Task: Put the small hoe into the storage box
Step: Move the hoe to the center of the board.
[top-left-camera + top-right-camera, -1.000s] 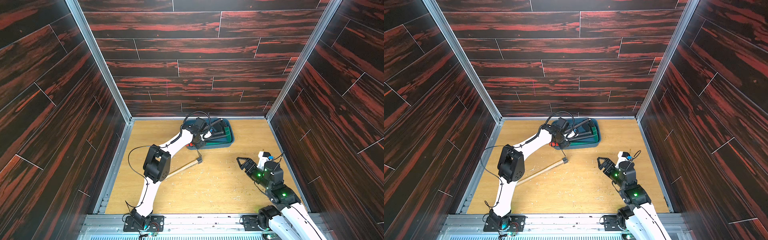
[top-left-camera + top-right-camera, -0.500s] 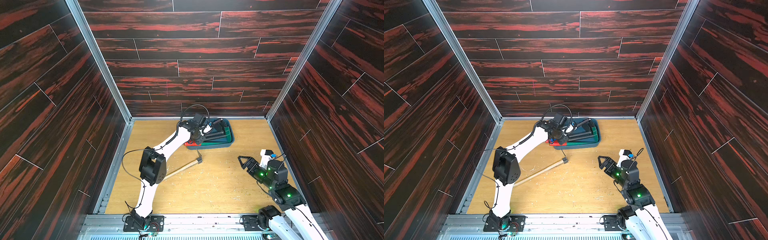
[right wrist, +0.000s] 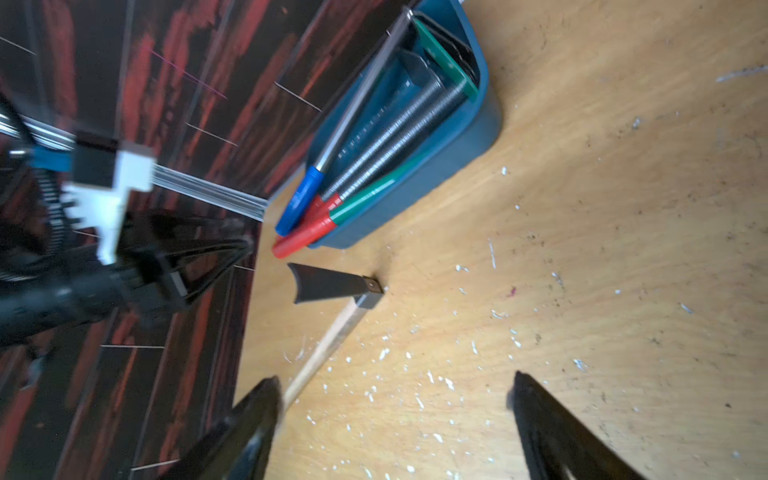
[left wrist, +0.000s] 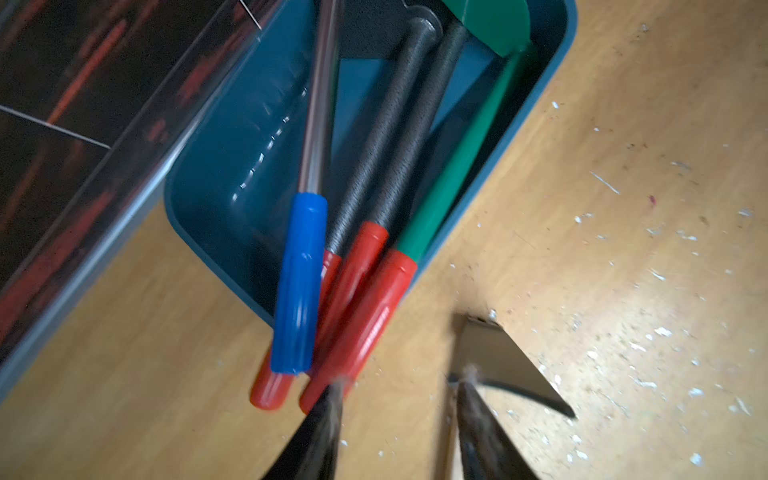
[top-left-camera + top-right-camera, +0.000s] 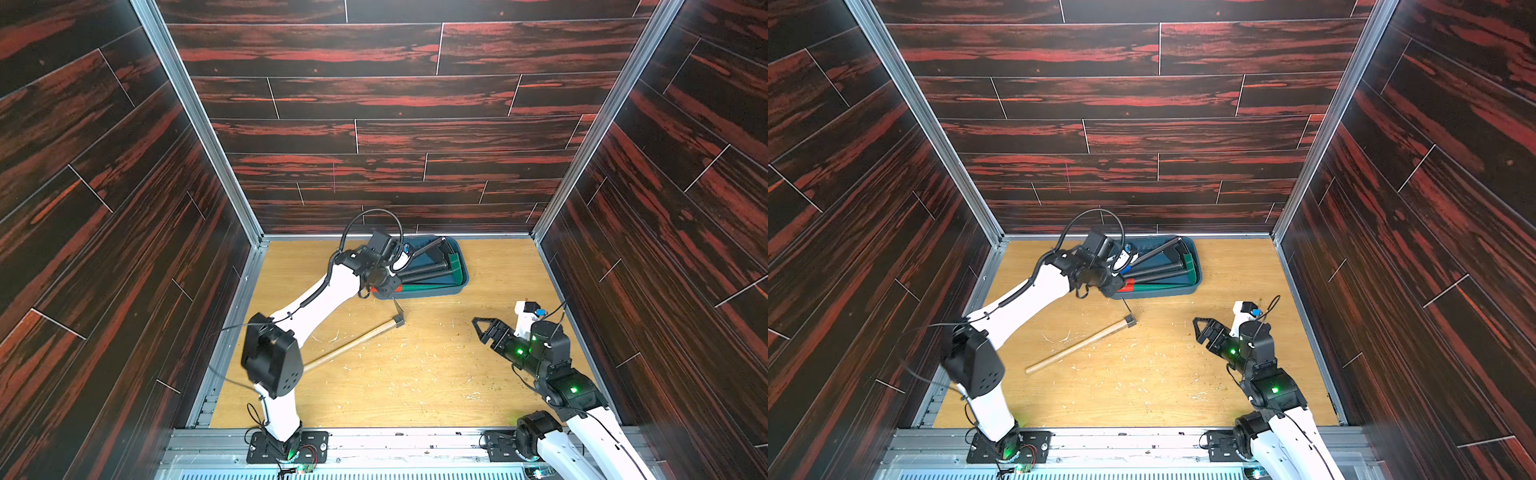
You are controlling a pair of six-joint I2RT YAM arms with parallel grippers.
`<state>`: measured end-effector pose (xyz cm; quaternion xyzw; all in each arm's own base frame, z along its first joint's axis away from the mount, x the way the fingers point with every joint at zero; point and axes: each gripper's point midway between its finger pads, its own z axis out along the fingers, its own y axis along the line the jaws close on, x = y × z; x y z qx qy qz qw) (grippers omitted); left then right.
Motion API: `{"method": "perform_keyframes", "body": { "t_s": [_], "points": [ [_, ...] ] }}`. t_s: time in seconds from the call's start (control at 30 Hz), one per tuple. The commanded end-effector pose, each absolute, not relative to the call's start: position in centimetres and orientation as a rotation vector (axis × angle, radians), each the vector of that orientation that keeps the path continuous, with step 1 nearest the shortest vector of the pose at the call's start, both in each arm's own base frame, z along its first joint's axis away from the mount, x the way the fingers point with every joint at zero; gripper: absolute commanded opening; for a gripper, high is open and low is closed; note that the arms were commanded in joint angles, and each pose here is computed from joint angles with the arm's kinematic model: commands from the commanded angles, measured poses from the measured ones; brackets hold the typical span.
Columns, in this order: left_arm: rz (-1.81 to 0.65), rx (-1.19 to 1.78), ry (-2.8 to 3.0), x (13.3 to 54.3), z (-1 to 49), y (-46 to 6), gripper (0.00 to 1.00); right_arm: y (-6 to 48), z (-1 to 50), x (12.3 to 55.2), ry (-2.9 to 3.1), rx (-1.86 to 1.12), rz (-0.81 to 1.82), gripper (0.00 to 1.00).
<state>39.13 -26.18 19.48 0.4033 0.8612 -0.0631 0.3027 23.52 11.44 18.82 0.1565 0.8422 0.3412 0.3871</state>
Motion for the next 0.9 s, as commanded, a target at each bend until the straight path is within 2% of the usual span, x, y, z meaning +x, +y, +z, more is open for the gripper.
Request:
{"method": "perform_keyframes", "body": {
  "t_s": [0.0, 0.4, 0.57, 0.87],
  "points": [
    [-0.221, 1.019, 2.284, 37.2, 21.0, -25.3, 0.48, 11.7, 18.0, 23.5, 2.163, 0.360, 0.867, 0.90],
    [-0.336, 1.001, 2.400, 31.5, 18.2, -23.2, 0.48, 12.8, 17.5, 23.3, 2.193, 0.316, 0.926, 0.90],
    [-0.461, 1.019, 2.472, 29.3, 16.1, -23.8, 0.52, 13.2, 17.2, 23.2, 2.218, 0.298, 0.936, 0.90],
    [-0.379, 0.978, 2.612, 28.8, 11.6, -22.4, 0.55, 13.6, 17.8, 23.4, 2.204, 0.285, 0.966, 0.89]
  ]
}}
